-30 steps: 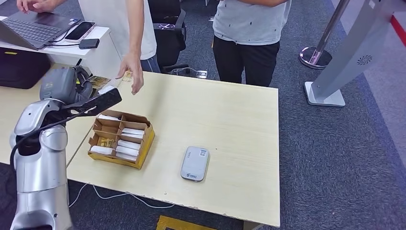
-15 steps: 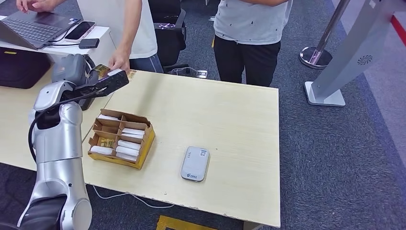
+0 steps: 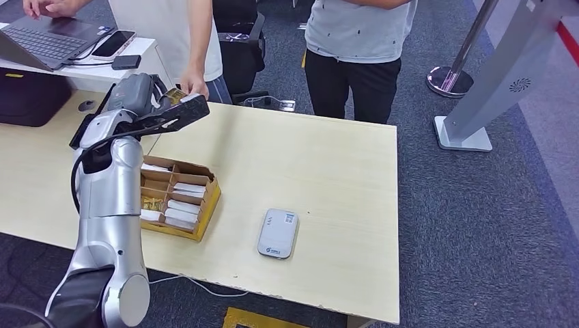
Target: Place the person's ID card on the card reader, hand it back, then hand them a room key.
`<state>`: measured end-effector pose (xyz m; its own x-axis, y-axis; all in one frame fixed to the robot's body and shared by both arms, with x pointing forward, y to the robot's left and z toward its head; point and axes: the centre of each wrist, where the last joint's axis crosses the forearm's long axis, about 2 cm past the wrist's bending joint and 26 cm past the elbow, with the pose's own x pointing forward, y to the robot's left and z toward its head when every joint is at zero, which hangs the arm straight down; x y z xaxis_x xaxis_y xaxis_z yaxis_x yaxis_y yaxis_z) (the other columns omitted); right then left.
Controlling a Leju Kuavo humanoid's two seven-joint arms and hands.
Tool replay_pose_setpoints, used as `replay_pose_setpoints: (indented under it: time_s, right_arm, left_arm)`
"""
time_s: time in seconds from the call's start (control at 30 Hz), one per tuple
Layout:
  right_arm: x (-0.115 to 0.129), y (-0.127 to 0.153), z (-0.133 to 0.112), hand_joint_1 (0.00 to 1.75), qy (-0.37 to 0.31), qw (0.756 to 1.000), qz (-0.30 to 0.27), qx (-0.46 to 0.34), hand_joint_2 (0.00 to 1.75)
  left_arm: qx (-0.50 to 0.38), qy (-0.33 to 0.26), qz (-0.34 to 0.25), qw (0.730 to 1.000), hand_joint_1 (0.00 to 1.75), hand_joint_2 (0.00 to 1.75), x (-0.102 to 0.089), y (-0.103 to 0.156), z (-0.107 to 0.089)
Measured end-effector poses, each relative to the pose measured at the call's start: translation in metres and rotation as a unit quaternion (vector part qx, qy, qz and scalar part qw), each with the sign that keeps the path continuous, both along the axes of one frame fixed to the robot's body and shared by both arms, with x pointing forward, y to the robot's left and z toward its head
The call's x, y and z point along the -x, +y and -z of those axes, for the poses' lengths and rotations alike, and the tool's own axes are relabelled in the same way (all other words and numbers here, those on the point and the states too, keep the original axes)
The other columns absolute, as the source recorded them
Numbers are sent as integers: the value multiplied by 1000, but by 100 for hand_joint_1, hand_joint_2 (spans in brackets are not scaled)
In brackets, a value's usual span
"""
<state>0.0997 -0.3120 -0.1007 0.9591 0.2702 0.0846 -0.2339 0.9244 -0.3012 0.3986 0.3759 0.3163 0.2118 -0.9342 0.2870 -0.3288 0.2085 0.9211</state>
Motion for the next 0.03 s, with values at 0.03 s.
replay_pose_setpoints:
  time_s: [0.03]
  right_arm:
    - [0, 0, 0, 0, 0, 1000, 0, 0, 0]
  left_arm:
    - [1, 0, 1, 1000, 117, 175, 0, -1, 0]
